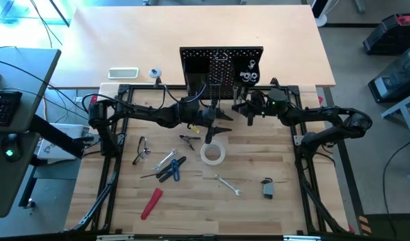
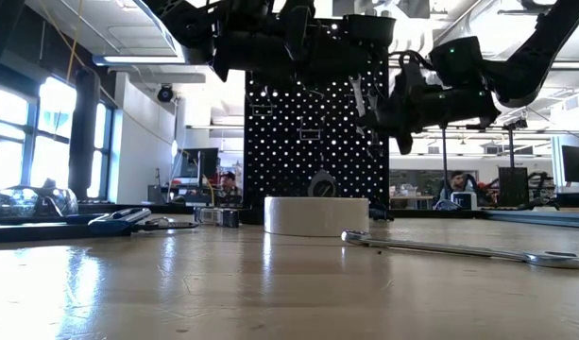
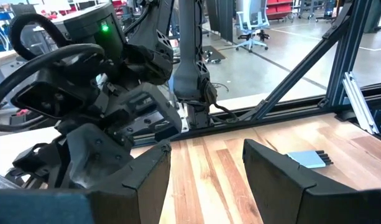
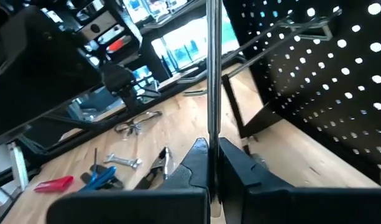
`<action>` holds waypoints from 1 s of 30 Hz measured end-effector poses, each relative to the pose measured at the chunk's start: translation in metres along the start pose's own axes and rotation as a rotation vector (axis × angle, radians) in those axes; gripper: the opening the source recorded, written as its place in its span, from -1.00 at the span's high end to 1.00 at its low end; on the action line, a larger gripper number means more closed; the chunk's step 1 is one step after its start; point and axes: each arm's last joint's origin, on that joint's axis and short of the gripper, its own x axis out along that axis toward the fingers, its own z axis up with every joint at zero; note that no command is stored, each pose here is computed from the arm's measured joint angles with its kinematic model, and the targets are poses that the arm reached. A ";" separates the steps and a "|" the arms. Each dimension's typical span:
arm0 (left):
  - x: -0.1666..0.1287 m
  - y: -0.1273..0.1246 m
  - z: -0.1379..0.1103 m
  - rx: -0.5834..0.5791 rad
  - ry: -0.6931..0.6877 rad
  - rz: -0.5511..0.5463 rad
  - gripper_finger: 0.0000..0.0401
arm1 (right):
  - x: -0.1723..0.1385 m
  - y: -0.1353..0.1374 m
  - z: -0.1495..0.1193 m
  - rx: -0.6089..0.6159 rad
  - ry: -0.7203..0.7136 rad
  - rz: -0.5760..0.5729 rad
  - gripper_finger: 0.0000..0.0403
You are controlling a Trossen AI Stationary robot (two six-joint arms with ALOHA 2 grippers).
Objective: Hang tools onto peg board
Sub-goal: Hang the silver wrench on the peg board
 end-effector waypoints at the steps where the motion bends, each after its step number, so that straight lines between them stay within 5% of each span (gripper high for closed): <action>1: 0.000 0.000 0.000 0.000 0.000 0.001 0.04 | 0.000 0.000 0.000 0.000 -0.002 -0.004 0.99; 30: 0.000 0.001 0.001 0.011 -0.008 0.016 0.04 | 0.001 -0.016 0.018 -0.005 -0.004 -0.107 0.99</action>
